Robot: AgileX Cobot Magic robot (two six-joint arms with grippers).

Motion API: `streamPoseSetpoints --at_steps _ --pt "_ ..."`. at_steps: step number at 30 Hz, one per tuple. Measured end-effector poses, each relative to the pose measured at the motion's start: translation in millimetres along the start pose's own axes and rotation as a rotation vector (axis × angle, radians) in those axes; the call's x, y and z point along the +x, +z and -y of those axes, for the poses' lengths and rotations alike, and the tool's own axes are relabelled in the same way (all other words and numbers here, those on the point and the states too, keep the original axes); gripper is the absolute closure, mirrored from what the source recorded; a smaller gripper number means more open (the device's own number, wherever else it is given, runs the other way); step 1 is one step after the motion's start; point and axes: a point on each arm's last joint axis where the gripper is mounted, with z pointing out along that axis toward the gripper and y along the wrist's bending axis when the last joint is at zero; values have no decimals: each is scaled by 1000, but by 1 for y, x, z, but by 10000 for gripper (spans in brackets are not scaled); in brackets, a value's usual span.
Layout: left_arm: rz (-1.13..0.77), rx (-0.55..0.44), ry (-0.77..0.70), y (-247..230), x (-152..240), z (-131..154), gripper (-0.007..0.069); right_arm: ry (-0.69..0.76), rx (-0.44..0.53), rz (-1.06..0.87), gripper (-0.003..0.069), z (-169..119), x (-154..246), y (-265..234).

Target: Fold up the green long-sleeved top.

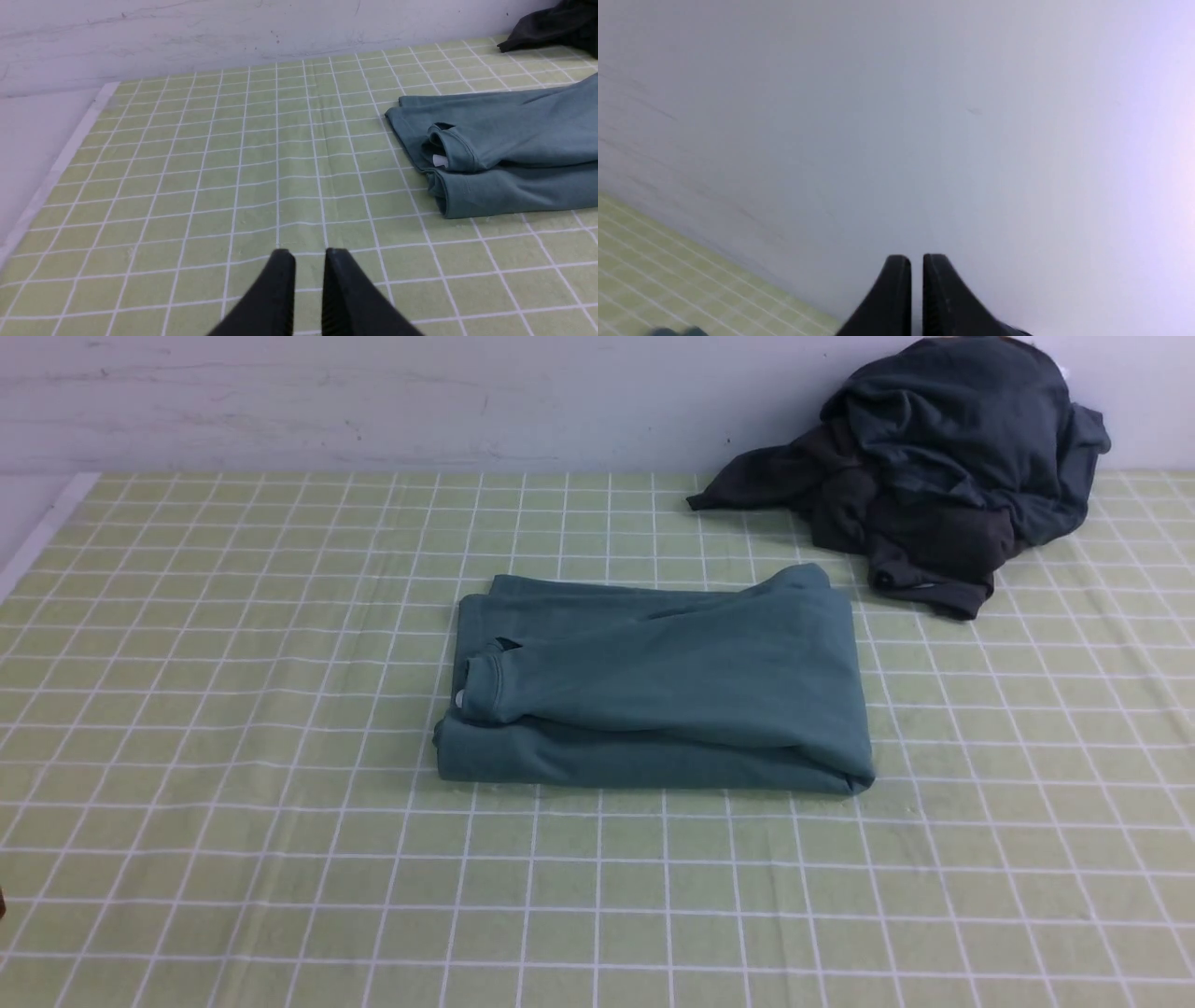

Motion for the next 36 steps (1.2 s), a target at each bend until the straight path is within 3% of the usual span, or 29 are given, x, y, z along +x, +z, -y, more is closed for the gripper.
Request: streamPoseSetpoints --at_steps 2,5,11,17,29,32,36 --pt "0 0 0 0 0 0 543 52 -90 34 641 -19 29 -14" --pt "0 0 0 0 0 0 543 186 -169 -67 663 -41 82 -27" --pt "0 0 -3 0 0 0 543 428 -209 -260 669 -62 139 -41" --pt "0 0 -3 0 0 0 543 552 -209 -301 670 -68 151 -45" --pt "0 0 -3 0 0 0 543 547 -96 -421 670 -65 175 -64" --pt "0 0 -3 0 0 0 543 608 -51 -386 670 -65 183 -76" --pt "0 0 -3 0 0 0 543 719 101 -200 670 -55 182 -93"
